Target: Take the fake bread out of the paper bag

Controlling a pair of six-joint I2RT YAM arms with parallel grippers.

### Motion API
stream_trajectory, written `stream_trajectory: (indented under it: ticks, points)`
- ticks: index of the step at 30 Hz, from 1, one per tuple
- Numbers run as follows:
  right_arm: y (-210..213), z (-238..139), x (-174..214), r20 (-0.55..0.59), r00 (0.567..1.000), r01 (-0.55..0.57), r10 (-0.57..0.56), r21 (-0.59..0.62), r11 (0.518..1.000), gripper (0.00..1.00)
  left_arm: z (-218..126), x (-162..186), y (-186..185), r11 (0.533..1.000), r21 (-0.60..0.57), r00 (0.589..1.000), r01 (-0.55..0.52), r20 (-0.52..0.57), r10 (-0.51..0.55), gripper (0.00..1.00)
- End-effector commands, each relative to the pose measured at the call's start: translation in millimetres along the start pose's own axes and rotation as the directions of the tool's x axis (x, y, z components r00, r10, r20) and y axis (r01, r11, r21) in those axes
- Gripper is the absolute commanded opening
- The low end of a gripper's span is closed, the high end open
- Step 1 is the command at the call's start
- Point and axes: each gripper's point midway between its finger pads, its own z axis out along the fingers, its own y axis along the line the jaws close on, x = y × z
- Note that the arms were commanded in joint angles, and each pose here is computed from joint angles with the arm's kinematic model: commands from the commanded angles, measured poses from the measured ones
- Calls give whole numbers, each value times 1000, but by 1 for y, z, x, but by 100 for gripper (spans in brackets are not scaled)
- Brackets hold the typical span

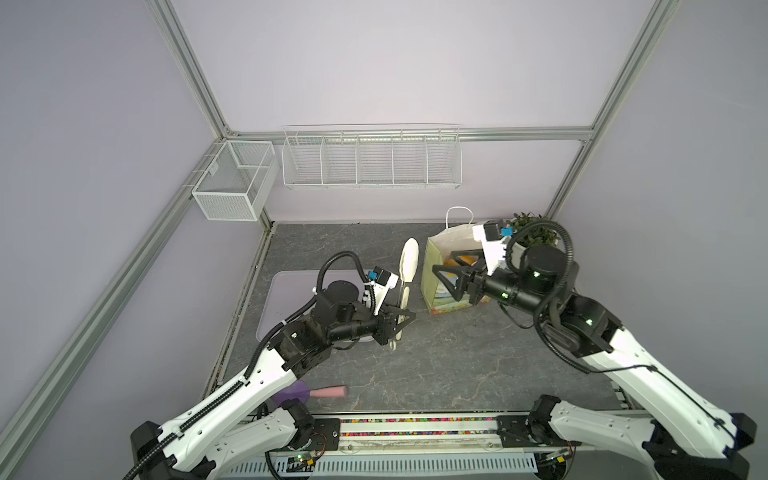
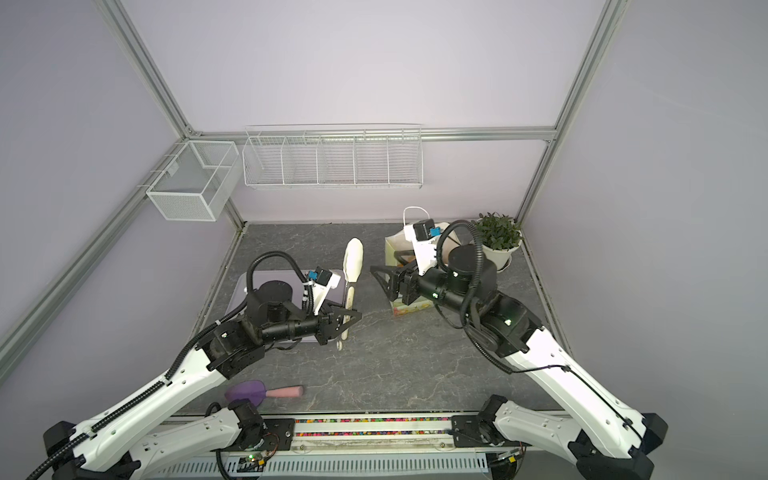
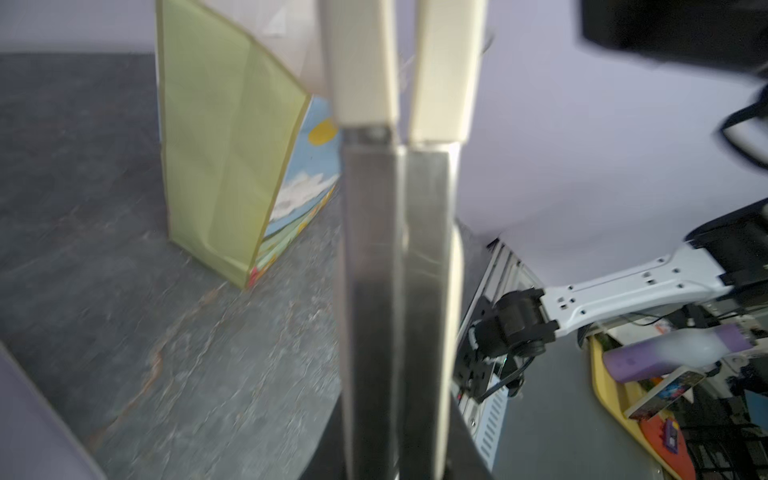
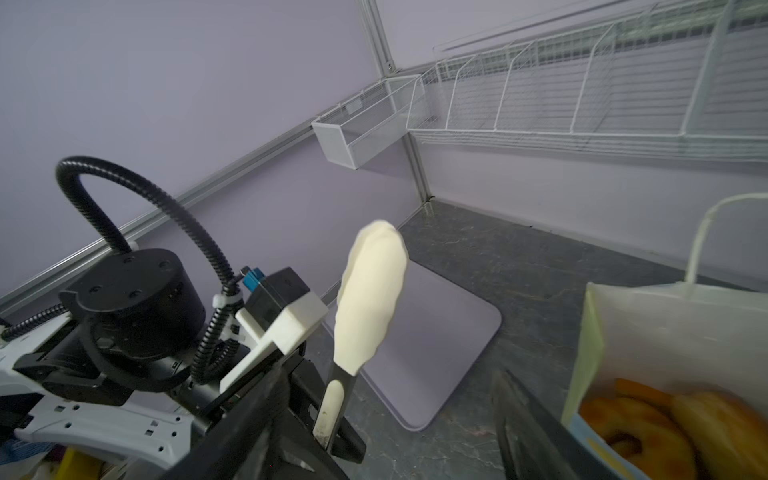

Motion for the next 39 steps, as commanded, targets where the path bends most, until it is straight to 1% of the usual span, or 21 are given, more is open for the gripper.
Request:
stream_trajectory:
  ticks: [1, 2, 3, 4, 5, 8, 11, 15, 22, 24, 28, 30, 31, 32, 33, 34, 37, 39]
  points:
    - [-1, 0, 40, -150, 987, 53, -58, -36, 998, 80, -4, 6, -3, 1000, 6, 998, -27, -58, 27, 0]
    - [12, 6, 45, -147, 989, 11, -30, -124, 992, 81, -5, 1, -9, 999, 32, 999, -32, -36, 33, 0]
    - [21, 12, 52, -157, 988, -30, 1, -183, 983, 82, -6, -4, -12, 998, 42, 999, -35, -19, 36, 0]
    - [27, 17, 60, -176, 984, -79, 39, -226, 971, 82, -7, -10, -15, 998, 53, 999, -42, -3, 42, 0]
    - [29, 24, 70, -204, 977, -119, 70, -239, 964, 82, -9, -16, -20, 996, 66, 998, -55, 11, 54, 0]
    - [31, 37, 99, -274, 956, -167, 105, -215, 962, 82, -10, -26, -30, 992, 100, 997, -76, 22, 74, 0]
    - [36, 45, 111, -300, 947, -182, 113, -214, 960, 82, -9, -30, -38, 987, 135, 996, -87, 14, 86, 0]
    - [39, 53, 108, -286, 951, -185, 119, -215, 959, 82, -6, -31, -41, 984, 158, 996, -88, 9, 87, 0]
    - [40, 67, 99, -259, 956, -197, 138, -217, 956, 81, -1, -27, -37, 985, 154, 997, -76, -8, 78, 0]
    - [35, 73, 101, -259, 952, -216, 165, -186, 958, 73, -1, -27, -37, 985, 153, 996, -84, -5, 85, 0]
    - [14, 85, 110, -248, 933, -285, 262, -63, 956, 43, -2, -27, -32, 987, 124, 994, -107, 11, 107, 0]
    - [6, 87, 112, -228, 926, -314, 301, -21, 949, 31, -3, -28, -26, 990, 88, 994, -110, 28, 108, 0]
    - [2, 89, 113, -211, 923, -329, 321, -6, 944, 27, -4, -29, -23, 991, 69, 993, -114, 38, 112, 3]
    - [1, 89, 113, -193, 920, -349, 342, -4, 937, 23, -5, -31, -19, 993, 42, 992, -113, 58, 110, 18]
    - [0, 90, 112, -174, 917, -365, 358, -5, 931, 21, -7, -34, -13, 996, 8, 992, -93, 82, 92, 29]
    - [-1, 91, 111, -155, 914, -381, 376, -7, 924, 20, -10, -36, -8, 997, -19, 991, -78, 111, 79, 37]
    - [-2, 92, 107, -118, 906, -410, 406, -10, 912, 15, -23, -45, -9, 998, -10, 969, -56, 239, 56, 53]
    - [-3, 93, 104, -96, 903, -422, 420, -9, 906, 13, -35, -49, -8, 999, -2, 940, -46, 340, 44, 61]
